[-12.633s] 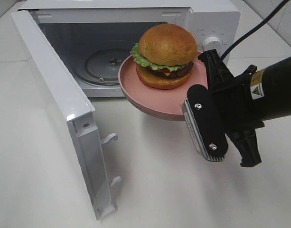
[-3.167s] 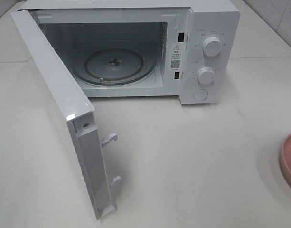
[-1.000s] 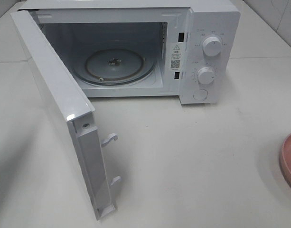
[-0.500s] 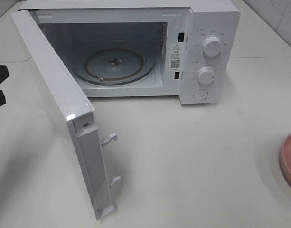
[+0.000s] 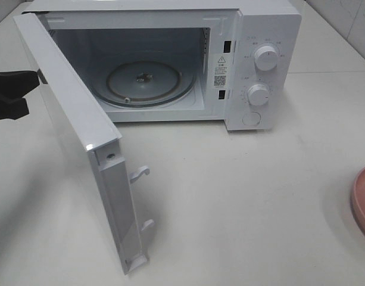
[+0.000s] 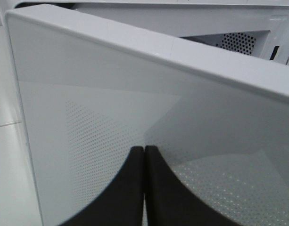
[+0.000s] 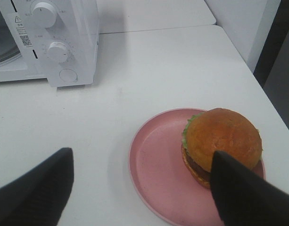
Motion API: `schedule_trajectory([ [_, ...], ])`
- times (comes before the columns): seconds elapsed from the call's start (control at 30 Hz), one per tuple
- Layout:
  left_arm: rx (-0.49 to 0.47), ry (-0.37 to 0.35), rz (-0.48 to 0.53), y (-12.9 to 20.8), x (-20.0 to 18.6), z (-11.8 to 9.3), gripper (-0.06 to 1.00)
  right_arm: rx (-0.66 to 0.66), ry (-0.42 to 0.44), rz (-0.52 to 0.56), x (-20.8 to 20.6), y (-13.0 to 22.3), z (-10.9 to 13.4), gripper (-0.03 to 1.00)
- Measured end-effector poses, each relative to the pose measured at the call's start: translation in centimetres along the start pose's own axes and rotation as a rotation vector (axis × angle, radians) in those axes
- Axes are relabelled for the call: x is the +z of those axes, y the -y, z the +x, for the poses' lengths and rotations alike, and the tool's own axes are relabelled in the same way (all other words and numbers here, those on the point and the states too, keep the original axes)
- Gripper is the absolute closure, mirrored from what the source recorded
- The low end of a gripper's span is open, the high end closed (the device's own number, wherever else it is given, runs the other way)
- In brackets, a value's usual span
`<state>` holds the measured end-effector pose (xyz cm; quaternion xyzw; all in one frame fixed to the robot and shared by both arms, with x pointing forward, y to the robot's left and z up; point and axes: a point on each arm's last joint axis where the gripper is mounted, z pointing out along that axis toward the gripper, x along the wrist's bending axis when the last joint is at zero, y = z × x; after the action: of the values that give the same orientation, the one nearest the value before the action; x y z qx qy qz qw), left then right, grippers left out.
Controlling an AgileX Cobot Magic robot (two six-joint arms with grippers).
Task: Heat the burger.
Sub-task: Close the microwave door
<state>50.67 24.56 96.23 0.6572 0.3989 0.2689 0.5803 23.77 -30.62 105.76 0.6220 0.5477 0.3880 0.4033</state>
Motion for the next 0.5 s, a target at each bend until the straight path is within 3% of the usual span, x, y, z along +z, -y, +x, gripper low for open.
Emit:
schedule_trajectory([
  [0.3,-0.001,0.076,0.022,0.5,2.2,-2.2,0.94,0.0,0.0,0.0,0.0,0.0,0.0,0.2],
  [0.5,-0.002,0.077,0.029,0.4,3.1,-2.4,0.94,0.0,0.0,0.0,0.0,0.0,0.0,0.2],
])
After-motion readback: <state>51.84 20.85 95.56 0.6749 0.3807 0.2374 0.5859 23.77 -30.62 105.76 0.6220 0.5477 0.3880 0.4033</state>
